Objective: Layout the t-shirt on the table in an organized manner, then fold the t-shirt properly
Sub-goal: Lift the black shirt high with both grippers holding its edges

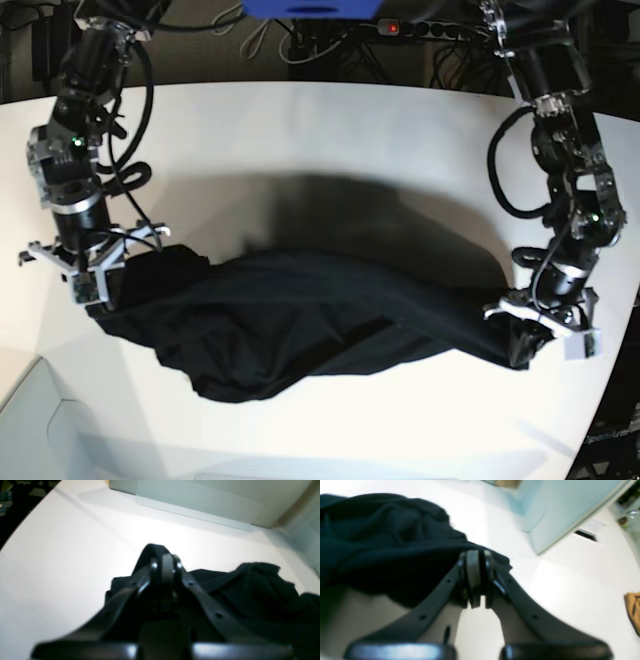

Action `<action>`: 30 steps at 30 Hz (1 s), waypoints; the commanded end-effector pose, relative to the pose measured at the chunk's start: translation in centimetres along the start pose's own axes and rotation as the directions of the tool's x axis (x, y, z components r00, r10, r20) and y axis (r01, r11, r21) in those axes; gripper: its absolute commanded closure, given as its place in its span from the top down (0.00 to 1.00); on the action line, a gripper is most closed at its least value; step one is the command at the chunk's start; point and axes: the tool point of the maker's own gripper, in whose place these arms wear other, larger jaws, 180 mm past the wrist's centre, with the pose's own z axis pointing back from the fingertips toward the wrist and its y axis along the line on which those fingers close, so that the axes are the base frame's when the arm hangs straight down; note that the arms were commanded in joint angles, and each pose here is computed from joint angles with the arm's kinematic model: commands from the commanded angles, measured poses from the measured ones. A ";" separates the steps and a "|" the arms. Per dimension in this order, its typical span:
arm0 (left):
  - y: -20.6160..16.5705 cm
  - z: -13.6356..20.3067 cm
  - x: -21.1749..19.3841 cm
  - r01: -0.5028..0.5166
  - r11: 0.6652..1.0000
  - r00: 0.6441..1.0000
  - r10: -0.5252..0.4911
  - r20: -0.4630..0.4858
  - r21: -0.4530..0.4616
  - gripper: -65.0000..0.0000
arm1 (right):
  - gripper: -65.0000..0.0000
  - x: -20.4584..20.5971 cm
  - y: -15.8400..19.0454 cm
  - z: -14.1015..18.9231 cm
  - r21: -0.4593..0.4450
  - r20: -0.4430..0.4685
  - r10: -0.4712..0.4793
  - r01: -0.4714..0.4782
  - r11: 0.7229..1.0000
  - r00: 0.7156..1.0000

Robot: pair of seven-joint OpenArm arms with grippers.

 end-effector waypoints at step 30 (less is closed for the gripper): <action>-12.8 -15.6 28.8 0.020 0.968 0.966 0.045 0.256 -0.249 0.00 | 0.00 35.0 -19.7 -6.6 -0.202 0.432 0.057 0.035 0.979 0.900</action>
